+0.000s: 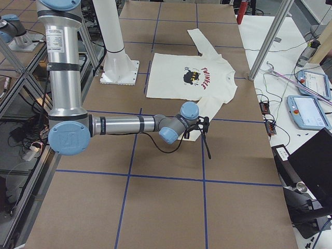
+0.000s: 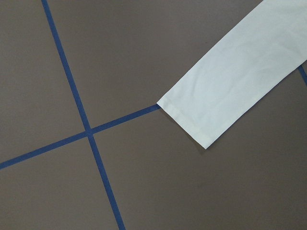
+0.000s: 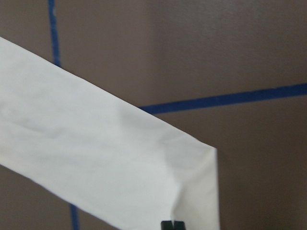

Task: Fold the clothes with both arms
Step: 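Lift the sleeve with the right gripper and lay it across the shirt front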

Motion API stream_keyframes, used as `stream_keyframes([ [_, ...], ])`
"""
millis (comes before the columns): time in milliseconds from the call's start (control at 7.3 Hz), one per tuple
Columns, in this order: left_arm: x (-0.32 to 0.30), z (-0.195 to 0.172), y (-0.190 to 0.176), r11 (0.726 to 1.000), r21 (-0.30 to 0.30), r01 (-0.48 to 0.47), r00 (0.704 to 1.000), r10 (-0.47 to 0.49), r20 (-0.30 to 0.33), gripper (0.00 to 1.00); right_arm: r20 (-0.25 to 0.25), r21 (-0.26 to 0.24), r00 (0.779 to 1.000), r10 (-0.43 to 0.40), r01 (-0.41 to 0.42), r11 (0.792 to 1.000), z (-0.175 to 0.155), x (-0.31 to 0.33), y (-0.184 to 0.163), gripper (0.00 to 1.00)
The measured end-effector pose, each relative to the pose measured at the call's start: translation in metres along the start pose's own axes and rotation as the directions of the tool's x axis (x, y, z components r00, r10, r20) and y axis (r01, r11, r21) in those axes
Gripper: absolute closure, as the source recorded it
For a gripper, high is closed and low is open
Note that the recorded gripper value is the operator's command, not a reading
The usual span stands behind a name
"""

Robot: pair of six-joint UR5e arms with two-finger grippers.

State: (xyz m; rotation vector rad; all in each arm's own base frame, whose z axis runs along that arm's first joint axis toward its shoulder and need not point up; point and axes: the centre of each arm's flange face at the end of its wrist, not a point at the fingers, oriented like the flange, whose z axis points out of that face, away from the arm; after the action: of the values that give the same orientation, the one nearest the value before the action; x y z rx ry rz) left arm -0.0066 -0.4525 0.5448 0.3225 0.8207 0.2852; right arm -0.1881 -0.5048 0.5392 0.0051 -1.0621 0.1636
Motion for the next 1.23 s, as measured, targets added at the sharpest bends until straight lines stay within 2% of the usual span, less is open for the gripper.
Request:
stream_keyframes([
  [274,0.002,-0.001,0.0,1.0,0.002,-0.002,1.0,0.002,-0.006,0.0,0.03,0.006,0.999,0.034,-0.035,0.999,-0.04,-0.144,-0.024,1.0],
  [411,0.003,-0.002,0.0,1.0,0.004,-0.002,1.0,0.002,-0.009,0.0,0.039,0.007,0.997,0.063,-0.064,0.998,-0.05,-0.234,-0.029,1.0],
  [548,0.004,-0.004,0.0,1.0,0.007,-0.005,1.0,0.005,-0.009,0.0,0.054,0.027,0.994,0.096,-0.098,0.995,-0.042,-0.328,-0.02,1.0],
  [685,0.006,-0.005,-0.002,1.0,0.012,-0.011,1.0,0.011,-0.009,0.0,0.07,0.068,0.991,0.114,-0.119,0.991,-0.018,-0.425,0.0,1.0],
  [822,0.008,-0.006,-0.004,1.0,0.016,-0.014,1.0,0.014,-0.009,0.0,0.075,0.111,0.992,0.099,-0.106,0.988,0.017,-0.509,0.029,1.0],
  [1096,0.007,-0.004,-0.004,1.0,0.014,-0.011,1.0,0.012,-0.01,0.0,0.052,0.157,0.998,0.031,-0.039,0.987,0.112,-0.63,0.09,1.0],
  [1234,0.005,-0.003,-0.003,1.0,0.01,-0.007,1.0,0.007,-0.01,0.0,0.03,0.175,1.0,0.006,-0.012,0.984,0.158,-0.66,0.118,1.0],
])
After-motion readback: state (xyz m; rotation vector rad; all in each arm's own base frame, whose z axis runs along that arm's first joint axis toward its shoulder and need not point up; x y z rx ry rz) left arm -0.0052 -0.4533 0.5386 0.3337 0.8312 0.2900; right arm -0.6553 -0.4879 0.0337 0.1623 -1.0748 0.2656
